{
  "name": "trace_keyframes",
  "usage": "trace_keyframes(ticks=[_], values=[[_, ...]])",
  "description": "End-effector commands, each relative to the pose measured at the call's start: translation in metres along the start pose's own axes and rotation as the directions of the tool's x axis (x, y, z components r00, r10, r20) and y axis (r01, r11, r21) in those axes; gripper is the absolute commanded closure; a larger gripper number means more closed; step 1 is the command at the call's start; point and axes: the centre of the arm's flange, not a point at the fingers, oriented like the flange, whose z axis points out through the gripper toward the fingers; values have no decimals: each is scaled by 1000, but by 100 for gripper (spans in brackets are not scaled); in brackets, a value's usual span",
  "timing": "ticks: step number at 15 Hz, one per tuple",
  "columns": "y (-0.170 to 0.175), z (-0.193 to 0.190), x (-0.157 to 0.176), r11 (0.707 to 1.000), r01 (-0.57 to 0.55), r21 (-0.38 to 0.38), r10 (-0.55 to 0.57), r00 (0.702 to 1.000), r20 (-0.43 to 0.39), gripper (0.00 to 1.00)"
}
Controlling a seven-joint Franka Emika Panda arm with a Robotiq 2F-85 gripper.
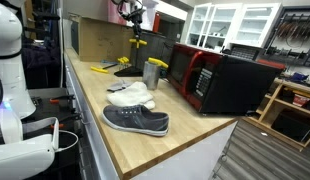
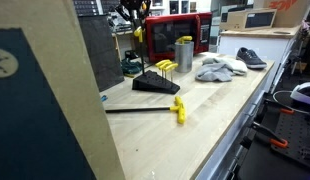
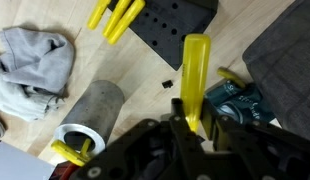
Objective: Remove the black object from the tin and put it on the black stand
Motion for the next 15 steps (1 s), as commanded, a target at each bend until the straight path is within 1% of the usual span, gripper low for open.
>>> trace_keyframes(ticks=[1, 10, 15], values=[[9, -5, -1, 1000, -7, 16, 6, 1000, 15, 94], [23, -3, 3, 1000, -10, -5, 10, 1000, 21, 94], [23, 1, -3, 1000, -2, -7, 2, 1000, 29, 94]])
